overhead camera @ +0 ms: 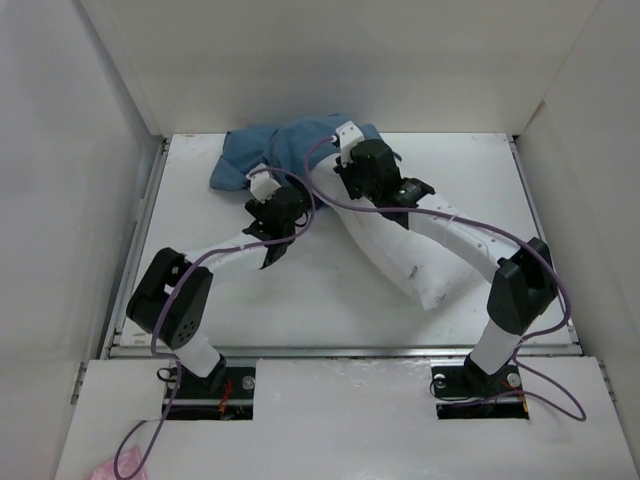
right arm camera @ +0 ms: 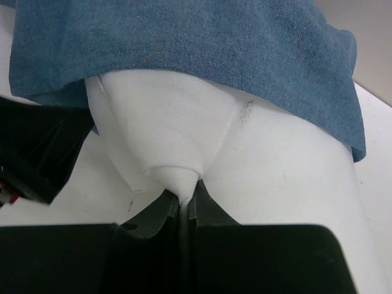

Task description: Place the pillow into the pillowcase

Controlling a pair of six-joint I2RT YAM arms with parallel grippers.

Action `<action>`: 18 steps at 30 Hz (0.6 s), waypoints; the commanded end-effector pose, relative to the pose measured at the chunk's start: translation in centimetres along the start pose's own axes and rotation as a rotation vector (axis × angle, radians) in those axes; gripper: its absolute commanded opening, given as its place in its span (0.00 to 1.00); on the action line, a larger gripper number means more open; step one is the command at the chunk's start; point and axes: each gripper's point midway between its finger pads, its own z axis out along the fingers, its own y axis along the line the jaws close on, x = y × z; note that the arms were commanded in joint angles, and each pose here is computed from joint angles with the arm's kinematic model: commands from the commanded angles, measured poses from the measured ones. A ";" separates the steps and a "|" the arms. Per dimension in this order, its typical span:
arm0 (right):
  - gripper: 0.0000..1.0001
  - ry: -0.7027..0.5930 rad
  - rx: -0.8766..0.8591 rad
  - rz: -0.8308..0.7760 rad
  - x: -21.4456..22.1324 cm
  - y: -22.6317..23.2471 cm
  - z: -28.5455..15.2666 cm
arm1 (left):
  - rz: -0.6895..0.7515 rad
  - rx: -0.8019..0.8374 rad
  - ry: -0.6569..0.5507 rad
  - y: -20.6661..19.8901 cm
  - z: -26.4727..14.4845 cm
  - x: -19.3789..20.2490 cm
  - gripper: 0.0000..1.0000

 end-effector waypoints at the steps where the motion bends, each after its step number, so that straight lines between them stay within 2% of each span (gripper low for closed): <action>1: 0.00 -0.205 -0.018 0.084 -7.4 -1.6 -2.0 | -0.006 -0.022 -0.080 -0.5 1.3 -2.6 1.00; 2: 0.00 -0.207 -0.030 0.092 -7.6 -1.5 -2.2 | -0.007 -0.024 -0.094 -0.3 1.7 -3.0 1.00; 6: 0.00 -0.219 -0.045 0.104 -8.0 -1.6 -2.5 | 0.033 -0.009 -0.090 -1.7 3.4 -3.2 0.76; 7: 0.00 -0.217 -0.036 0.107 -7.9 -2.1 -2.5 | 0.054 -0.006 -0.077 -2.0 3.8 -3.0 0.63; 10: 0.00 -0.231 -0.077 0.132 -8.2 -1.7 -2.5 | 0.077 0.046 -0.057 -3.4 4.4 -2.4 0.41; 13: 0.00 -0.245 -0.099 0.151 -8.6 -1.3 -2.5 | 0.084 0.124 -0.083 -5.1 4.4 -3.3 0.07; 14: 0.00 -0.246 -0.099 0.151 -8.6 -1.2 -2.2 | 0.084 0.147 -0.092 -5.7 4.0 -3.8 0.00; 17: 0.00 -0.251 -0.099 0.161 -8.5 -1.1 -2.0 | 0.135 0.201 -0.092 -6.8 2.6 -4.2 0.00; 18: 0.00 -0.243 -0.101 0.170 -7.7 -0.9 -1.7 | 0.151 0.248 -0.102 -8.3 1.0 -4.4 0.00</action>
